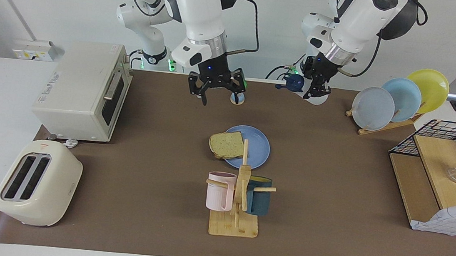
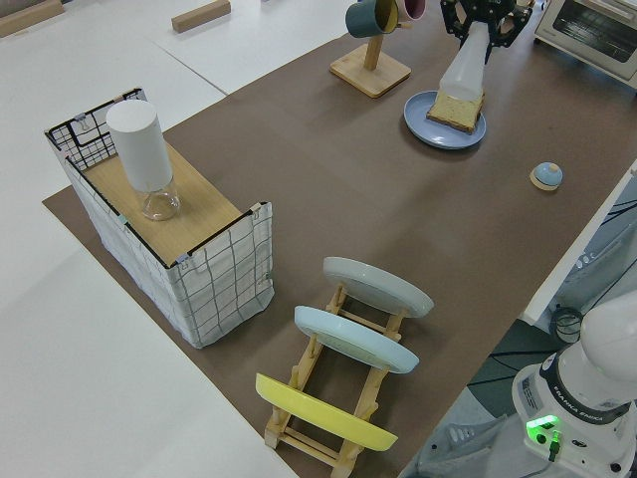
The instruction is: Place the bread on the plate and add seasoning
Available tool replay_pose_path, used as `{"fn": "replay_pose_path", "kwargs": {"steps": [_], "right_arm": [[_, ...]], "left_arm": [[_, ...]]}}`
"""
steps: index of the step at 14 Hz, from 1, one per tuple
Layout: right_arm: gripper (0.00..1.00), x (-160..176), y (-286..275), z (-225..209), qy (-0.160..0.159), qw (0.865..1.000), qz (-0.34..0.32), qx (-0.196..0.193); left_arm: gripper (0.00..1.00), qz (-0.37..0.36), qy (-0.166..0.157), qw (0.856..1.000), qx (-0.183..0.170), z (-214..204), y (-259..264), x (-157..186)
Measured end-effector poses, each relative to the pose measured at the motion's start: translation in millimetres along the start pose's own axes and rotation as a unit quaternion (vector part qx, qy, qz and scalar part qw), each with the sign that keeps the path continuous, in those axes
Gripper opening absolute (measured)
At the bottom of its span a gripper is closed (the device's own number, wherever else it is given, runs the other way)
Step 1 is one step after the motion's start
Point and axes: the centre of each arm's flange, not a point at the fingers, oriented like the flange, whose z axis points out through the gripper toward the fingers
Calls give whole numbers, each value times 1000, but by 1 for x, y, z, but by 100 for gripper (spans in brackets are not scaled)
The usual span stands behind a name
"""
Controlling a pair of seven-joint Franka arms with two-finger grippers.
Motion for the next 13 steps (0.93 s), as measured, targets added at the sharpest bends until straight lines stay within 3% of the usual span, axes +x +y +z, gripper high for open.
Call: {"fn": "replay_pose_path", "kwargs": {"steps": [2, 5, 9, 13], "right_arm": [[100, 10, 47, -4, -27, 999, -4, -38], [100, 16, 112, -20, -66, 996, 3, -63], [100, 13, 200, -53, -104, 992, -14, -71], [100, -2, 259, -78, -114, 991, -16, -69]], "left_arm": [[41, 1, -19, 1000, 13, 2, 7, 11], [41, 2, -46, 998, 35, 4, 16, 23], [41, 2, -90, 994, 66, 17, 35, 55], [41, 16, -136, 985, 103, 33, 56, 85]]}}
